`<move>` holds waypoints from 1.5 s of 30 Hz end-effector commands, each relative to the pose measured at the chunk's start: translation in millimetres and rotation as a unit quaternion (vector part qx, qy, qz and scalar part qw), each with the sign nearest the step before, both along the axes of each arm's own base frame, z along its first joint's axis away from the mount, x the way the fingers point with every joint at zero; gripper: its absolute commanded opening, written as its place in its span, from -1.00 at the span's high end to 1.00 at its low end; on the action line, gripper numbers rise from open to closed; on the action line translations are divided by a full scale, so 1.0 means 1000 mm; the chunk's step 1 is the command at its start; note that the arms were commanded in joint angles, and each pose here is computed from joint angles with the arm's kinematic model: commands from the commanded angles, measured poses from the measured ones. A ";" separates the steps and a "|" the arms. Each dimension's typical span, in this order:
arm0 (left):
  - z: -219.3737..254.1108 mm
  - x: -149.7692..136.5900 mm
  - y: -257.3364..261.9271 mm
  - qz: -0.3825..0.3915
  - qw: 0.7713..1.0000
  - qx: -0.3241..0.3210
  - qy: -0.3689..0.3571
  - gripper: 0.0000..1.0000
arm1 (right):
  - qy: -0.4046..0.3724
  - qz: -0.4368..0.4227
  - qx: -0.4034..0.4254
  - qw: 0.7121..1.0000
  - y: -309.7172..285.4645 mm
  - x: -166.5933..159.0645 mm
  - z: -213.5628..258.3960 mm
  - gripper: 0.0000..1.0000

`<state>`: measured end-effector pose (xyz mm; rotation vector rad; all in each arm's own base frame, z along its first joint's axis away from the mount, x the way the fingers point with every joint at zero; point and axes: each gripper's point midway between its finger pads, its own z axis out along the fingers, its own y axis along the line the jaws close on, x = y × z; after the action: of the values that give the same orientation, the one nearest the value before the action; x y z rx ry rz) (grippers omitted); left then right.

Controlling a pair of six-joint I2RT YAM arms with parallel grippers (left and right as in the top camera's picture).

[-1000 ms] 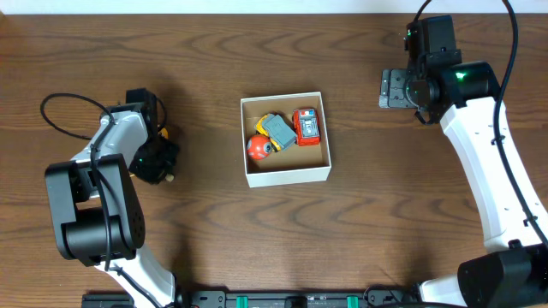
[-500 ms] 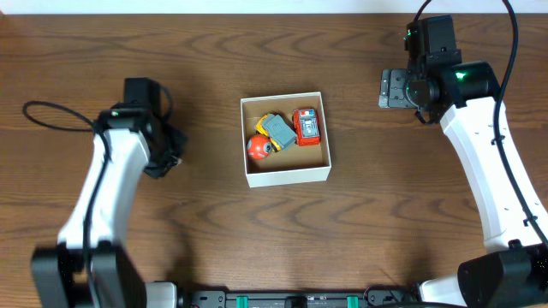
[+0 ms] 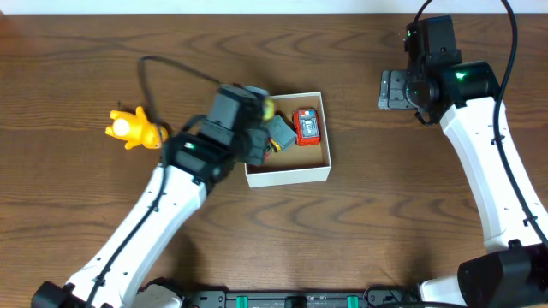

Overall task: Pack container
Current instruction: 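Carry the mouse rattle right and lower it into the box, then open the left gripper and move it back to the yellow toy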

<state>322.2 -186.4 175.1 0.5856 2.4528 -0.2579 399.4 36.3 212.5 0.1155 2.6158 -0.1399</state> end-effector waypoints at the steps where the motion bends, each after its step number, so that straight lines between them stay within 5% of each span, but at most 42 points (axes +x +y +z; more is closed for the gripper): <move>1: -0.008 0.001 -0.016 -0.150 0.984 0.085 -0.052 0.88 | 0.012 0.007 -0.001 1.000 0.000 -0.002 -0.007 -0.66; 18: -0.097 -0.016 -0.069 -0.227 0.965 0.126 0.028 0.88 | 0.013 0.006 0.000 1.000 0.000 -0.002 -0.008 -0.66; 20: -0.104 -0.020 -0.071 -0.233 0.963 0.130 0.036 0.66 | 0.013 0.005 0.000 1.000 0.000 -0.002 -0.008 -0.66; 23: -0.108 -0.020 -0.071 -0.234 0.962 0.133 0.041 -0.39 | 0.013 0.005 0.000 1.000 0.000 -0.002 -0.008 -0.66; 29: -0.106 -0.012 -0.063 -0.217 0.963 0.156 0.026 -1.00 | 0.013 0.006 0.000 1.000 0.000 -0.002 -0.008 -0.67; 43: -0.056 0.000 -0.013 -0.056 0.993 0.097 0.034 -0.97 | 0.013 0.006 0.000 1.000 0.000 -0.002 -0.008 -0.66; 45: -0.049 0.004 -0.002 -0.027 0.995 0.085 0.033 -0.82 | 0.013 0.006 -0.001 1.000 0.000 -0.002 -0.008 -0.65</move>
<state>319.5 -202.9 112.9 0.8974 2.5203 -0.0833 397.5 37.7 209.3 0.1113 2.6282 -0.1304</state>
